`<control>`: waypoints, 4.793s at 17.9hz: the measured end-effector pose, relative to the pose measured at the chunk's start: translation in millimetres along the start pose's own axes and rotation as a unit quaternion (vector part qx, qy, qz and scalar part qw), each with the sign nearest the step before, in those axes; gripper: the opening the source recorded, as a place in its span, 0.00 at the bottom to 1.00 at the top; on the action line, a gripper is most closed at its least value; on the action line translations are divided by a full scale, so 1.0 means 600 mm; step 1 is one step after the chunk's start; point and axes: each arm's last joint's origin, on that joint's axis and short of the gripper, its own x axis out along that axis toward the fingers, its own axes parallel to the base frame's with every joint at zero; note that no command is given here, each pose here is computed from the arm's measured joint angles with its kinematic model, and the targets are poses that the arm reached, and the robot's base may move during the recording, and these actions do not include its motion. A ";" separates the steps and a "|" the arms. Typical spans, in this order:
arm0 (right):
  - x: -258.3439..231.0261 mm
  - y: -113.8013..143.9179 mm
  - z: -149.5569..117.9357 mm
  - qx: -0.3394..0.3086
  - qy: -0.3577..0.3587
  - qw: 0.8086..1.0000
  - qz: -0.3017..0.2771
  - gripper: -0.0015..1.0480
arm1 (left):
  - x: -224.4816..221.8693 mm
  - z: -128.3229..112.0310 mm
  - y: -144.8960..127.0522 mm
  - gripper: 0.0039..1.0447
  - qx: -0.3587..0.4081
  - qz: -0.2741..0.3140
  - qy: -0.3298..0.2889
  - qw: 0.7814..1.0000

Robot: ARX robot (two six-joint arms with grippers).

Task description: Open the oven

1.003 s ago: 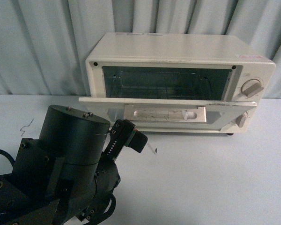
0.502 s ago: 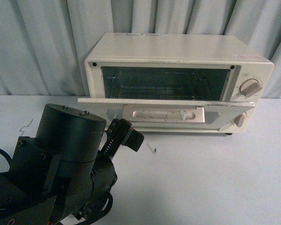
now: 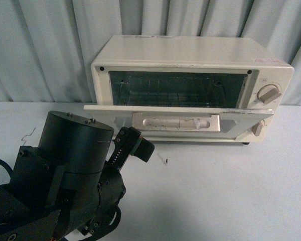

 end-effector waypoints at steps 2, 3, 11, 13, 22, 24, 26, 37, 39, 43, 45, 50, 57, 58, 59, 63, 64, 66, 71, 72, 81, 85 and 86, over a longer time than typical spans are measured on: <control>0.000 0.000 0.000 0.000 0.000 1.000 -0.001 0.42 | 0.000 0.000 0.000 0.94 0.000 0.000 0.000 1.000; 0.000 0.000 0.000 0.000 0.000 1.000 0.000 0.50 | 0.000 0.000 0.000 0.94 0.000 0.000 0.000 1.000; 0.000 0.000 0.000 0.000 0.000 1.000 0.000 0.94 | -0.034 0.003 0.021 0.94 0.081 -0.026 -0.155 0.984; 0.000 0.000 0.000 0.000 0.000 1.000 -0.001 0.94 | -0.075 0.030 0.040 0.94 0.097 -0.005 -0.198 0.975; 0.000 0.000 0.000 0.000 0.000 1.000 0.000 0.94 | -0.183 0.091 0.115 0.45 0.443 0.056 -0.204 0.872; 0.000 0.000 0.000 0.000 0.000 1.000 0.000 0.94 | -0.229 0.105 0.111 0.21 0.498 0.043 -0.226 0.836; 0.000 0.000 0.000 0.000 0.000 1.000 0.000 0.94 | -0.243 0.105 0.116 0.12 0.506 0.040 -0.225 0.831; 0.000 0.000 0.000 0.000 0.000 1.000 0.000 0.94 | -0.325 0.127 0.091 0.01 0.495 -0.031 -0.330 0.803; 0.000 0.000 0.000 0.000 0.000 1.000 0.000 0.94 | -0.347 0.133 0.086 0.01 0.492 -0.035 -0.341 0.800; 0.000 0.000 0.000 0.000 0.000 1.000 0.000 0.94 | -0.388 0.144 0.089 0.01 0.491 -0.042 -0.353 0.795; 0.000 0.000 0.000 0.000 0.000 1.000 -0.001 0.94 | -0.403 0.136 0.093 0.01 0.492 -0.036 -0.340 0.800; 0.000 0.000 0.000 0.000 0.000 1.000 0.000 0.94 | -0.418 0.128 0.095 0.01 0.492 -0.038 -0.343 0.799; 0.000 0.000 0.000 0.000 0.000 1.000 0.000 0.94 | -0.434 0.120 0.100 0.01 0.492 -0.041 -0.348 0.797; 0.000 0.000 0.000 0.000 0.000 1.000 0.000 0.94 | -0.436 0.119 0.101 0.01 0.492 -0.041 -0.348 0.797; 0.000 0.000 0.000 0.000 0.000 1.000 0.000 0.94 | -0.437 0.117 0.103 0.01 0.492 -0.040 -0.346 0.797; 0.000 0.000 0.000 0.000 0.000 1.000 0.000 0.94 | -0.442 0.114 0.106 0.01 0.492 -0.040 -0.346 0.797; 0.000 0.000 0.000 0.000 0.000 1.000 0.000 0.94 | -0.443 0.113 0.106 0.01 0.492 -0.041 -0.348 0.797; 0.000 0.000 0.000 0.000 0.000 1.000 -0.001 0.94 | -0.452 0.103 0.117 0.01 0.493 -0.037 -0.342 0.800; 0.000 0.000 0.000 0.000 0.000 1.000 0.000 0.94 | -0.453 0.103 0.117 0.04 0.493 -0.038 -0.344 0.799; 0.000 0.000 0.000 0.000 0.000 1.000 0.000 0.94 | -0.453 0.103 0.117 0.18 0.493 -0.038 -0.343 0.799; 0.000 0.000 0.000 0.000 0.000 1.000 0.000 0.94 | -0.453 0.103 0.117 0.93 0.493 -0.038 -0.343 0.799; 0.000 0.000 0.000 0.000 0.000 1.000 0.000 0.94 | -0.453 0.103 0.117 0.94 0.493 -0.038 -0.343 0.799; 0.000 0.000 0.000 0.000 0.000 1.000 0.000 0.94 | -0.453 0.103 0.117 0.94 0.493 -0.038 -0.343 0.799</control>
